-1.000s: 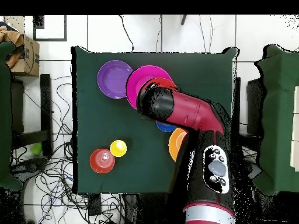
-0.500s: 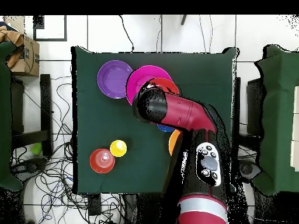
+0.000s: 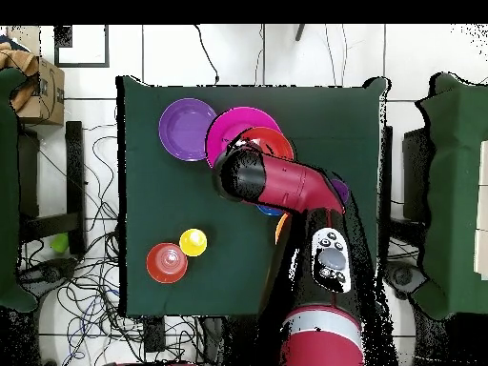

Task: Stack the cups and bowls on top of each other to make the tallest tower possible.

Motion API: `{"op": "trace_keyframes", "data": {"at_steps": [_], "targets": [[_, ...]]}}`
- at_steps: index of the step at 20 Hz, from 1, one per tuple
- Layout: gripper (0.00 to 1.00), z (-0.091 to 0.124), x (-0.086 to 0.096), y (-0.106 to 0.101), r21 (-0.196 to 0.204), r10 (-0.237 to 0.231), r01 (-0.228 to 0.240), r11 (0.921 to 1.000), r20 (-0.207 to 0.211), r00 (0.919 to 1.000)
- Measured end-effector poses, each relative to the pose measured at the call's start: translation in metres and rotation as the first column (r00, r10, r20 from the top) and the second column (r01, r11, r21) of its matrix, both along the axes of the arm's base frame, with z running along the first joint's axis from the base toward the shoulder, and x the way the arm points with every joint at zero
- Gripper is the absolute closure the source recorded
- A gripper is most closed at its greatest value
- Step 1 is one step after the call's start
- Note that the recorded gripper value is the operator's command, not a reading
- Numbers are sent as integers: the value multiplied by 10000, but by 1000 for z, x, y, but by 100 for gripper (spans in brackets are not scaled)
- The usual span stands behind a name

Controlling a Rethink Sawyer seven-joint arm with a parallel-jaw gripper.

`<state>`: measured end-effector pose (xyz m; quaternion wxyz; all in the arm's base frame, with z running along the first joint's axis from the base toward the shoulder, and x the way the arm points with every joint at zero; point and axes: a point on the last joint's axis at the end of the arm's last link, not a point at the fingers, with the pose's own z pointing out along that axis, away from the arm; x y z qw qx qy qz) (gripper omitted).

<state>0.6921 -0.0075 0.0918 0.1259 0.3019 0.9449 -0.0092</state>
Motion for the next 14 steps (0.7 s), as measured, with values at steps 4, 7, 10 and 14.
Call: {"op": "trace_keyframes", "data": {"at_steps": [4, 7, 10, 14], "targets": [[0, -6, -2, 1, 20, 1, -1, 10000, -99, 10000], [0, -6, -2, 1, 20, 1, -1, 10000, -103, 9999], [0, -6, -2, 1, 20, 5, -5, 10000, -102, 9999], [0, -6, -2, 4, 19, 53, -53, 10000, -103, 9999]]}}
